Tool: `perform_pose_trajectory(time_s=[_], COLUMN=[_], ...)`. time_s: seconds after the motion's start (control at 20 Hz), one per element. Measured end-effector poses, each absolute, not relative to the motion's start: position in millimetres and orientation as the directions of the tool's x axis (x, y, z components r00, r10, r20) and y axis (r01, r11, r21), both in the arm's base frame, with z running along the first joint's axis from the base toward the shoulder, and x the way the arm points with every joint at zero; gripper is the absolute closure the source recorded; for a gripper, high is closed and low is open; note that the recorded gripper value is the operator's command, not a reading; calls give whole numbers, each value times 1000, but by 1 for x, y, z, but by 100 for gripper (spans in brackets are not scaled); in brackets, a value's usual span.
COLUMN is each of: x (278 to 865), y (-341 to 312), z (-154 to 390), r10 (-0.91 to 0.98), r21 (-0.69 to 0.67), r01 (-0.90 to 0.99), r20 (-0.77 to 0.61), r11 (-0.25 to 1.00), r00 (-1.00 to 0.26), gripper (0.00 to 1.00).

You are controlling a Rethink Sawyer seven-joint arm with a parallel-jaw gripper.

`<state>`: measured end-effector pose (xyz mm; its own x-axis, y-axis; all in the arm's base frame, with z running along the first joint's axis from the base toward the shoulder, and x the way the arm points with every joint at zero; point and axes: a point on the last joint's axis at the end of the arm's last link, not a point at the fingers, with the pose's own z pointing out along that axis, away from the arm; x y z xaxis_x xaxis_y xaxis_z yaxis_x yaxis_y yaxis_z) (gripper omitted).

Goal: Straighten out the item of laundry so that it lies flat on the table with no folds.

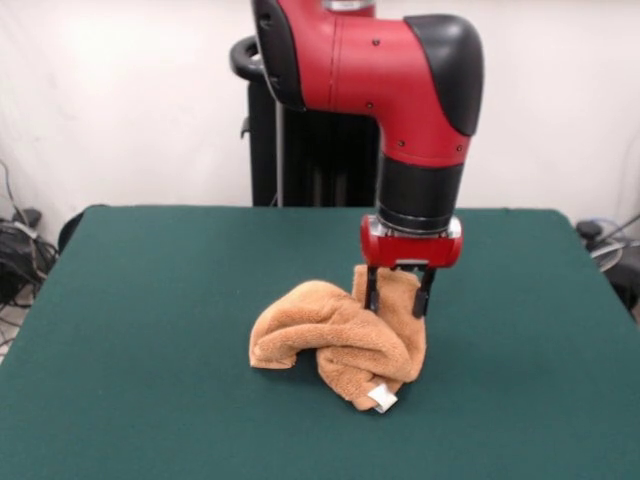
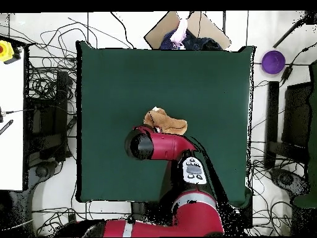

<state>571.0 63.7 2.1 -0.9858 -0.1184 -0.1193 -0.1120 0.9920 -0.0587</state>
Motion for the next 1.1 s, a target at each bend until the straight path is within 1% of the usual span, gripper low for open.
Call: perform_pose_trajectory(time_s=[1.1], x=[571], y=[68], z=[3], r10=[-132], r21=[-70], r01=[-124], r20=[-120], r11=[990], r00=[-984], gripper=[0])
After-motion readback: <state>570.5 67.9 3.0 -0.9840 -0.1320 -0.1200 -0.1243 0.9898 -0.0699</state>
